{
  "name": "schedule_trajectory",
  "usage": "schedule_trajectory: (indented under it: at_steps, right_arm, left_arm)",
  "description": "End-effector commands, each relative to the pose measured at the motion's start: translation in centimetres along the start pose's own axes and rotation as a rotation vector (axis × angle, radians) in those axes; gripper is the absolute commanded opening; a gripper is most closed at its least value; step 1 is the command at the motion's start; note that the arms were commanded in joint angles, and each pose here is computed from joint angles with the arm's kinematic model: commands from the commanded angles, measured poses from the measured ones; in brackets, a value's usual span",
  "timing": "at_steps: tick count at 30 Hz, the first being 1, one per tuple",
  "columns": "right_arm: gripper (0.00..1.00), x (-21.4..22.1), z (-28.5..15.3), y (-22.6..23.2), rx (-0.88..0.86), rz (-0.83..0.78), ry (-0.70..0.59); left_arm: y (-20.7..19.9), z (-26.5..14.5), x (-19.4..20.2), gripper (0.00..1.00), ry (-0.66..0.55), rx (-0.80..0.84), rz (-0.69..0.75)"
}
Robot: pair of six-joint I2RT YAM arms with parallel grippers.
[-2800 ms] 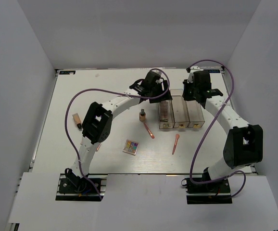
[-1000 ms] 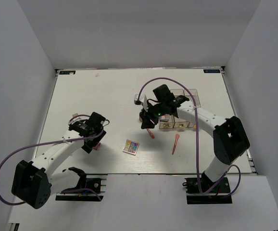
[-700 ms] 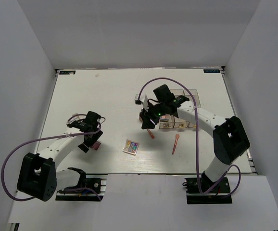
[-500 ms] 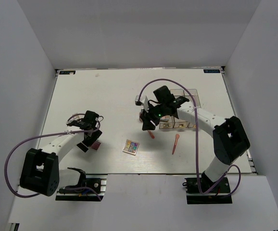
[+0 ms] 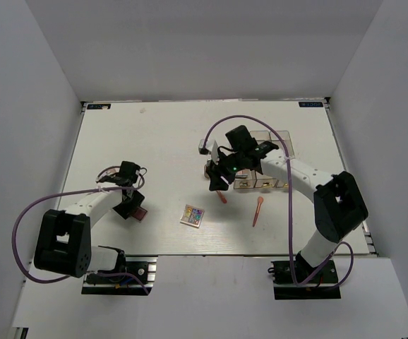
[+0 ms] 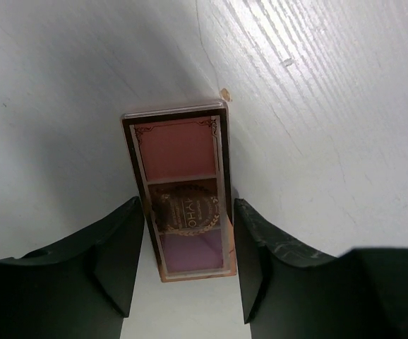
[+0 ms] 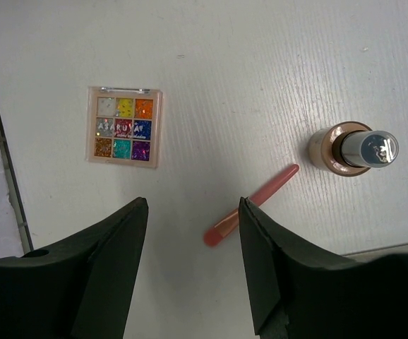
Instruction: Organize the makeup
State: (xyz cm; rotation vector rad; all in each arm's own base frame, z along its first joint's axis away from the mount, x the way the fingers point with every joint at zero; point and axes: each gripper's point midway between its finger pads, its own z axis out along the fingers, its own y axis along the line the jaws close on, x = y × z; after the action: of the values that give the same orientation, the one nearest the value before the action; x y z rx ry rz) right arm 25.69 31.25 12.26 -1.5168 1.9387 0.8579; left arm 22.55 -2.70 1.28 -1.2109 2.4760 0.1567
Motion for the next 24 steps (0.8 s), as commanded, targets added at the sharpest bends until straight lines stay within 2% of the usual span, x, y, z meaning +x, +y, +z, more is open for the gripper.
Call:
schedule_trajectory:
  at_steps: [1, 2, 3, 8, 11, 12, 14, 16, 17, 18, 19, 20, 21, 22, 24]
  right_arm:
    - [0.61, -1.4, -1.3, 0.4, 0.011, -0.038, -0.037]
    - [0.61, -1.4, -1.4, 0.5, 0.006, -0.040, -0.039]
    - [0.63, -1.6, -1.7, 1.2, -0.034, -0.056, -0.047]
    - [0.71, -2.4, -3.4, 4.8, -0.195, -0.141, -0.116]
    - [0.72, -2.2, -4.1, 5.1, -0.184, -0.169, -0.113]
    - [0.73, -2.2, -4.3, 4.8, -0.168, -0.178, -0.113]
    - [0.71, -2.1, -4.7, 4.1, -0.126, -0.174, -0.112]
    - [0.66, -2.4, -5.3, 3.1, -0.086, -0.151, -0.129]
    - [0.59, -2.5, -5.8, 2.5, -0.058, -0.145, -0.138]
    - [0.51, -2.7, -6.0, 2.1, -0.039, -0.134, -0.145]
    - [0.44, -2.8, -6.4, 1.3, 0.001, -0.112, -0.151]
    - [0.24, -2.9, -6.8, 0.5, 0.037, -0.098, -0.155]
    - [0.15, -2.8, -7.0, -0.1, 0.071, -0.081, -0.153]
    - [0.10, -2.8, -7.6, -1.6, 0.143, -0.049, -0.154]
    - [0.00, -1.7, -8.9, -3.8, 0.237, 0.001, -0.148]
  left_arm:
    - [0.7, 1.1, 1.5, 0.58, 0.059, 0.004, -0.002]
    - [0.6, 1.0, 1.5, 0.54, 0.059, 0.008, -0.002]
    - [0.4, 0.8, 1.4, 0.46, 0.059, 0.022, 0.003]
    - [-2.9, -1.8, -0.5, 0.30, 0.011, 0.175, 0.045]
    - [-7.1, -4.8, -2.1, 0.20, -0.019, 0.347, 0.116]
    - [-9.7, -6.5, -2.5, 0.20, -0.006, 0.467, 0.131]
    - [-12.4, -8.0, -2.1, 0.18, 0.020, 0.597, 0.210]
    - [-16.1, -10.7, -2.0, 0.16, 0.050, 0.758, 0.264]
    - [-17.0, -11.2, -2.1, 0.16, 0.059, 0.787, 0.285]
    - [-18.6, -11.4, -1.2, 0.15, 0.089, 0.824, 0.323]
    - [-20.5, -13.4, -1.6, 0.15, 0.090, 0.896, 0.351]
    - [-21.6, -14.1, -1.5, 0.15, 0.096, 0.926, 0.371]
    - [-22.9, -14.1, -0.7, 0.14, 0.118, 0.942, 0.401]
    - [-24.7, -16.1, -1.2, 0.14, 0.103, 1.003, 0.428]
    - [-27.1, -17.0, -0.2, 0.14, 0.123, 1.046, 0.471]
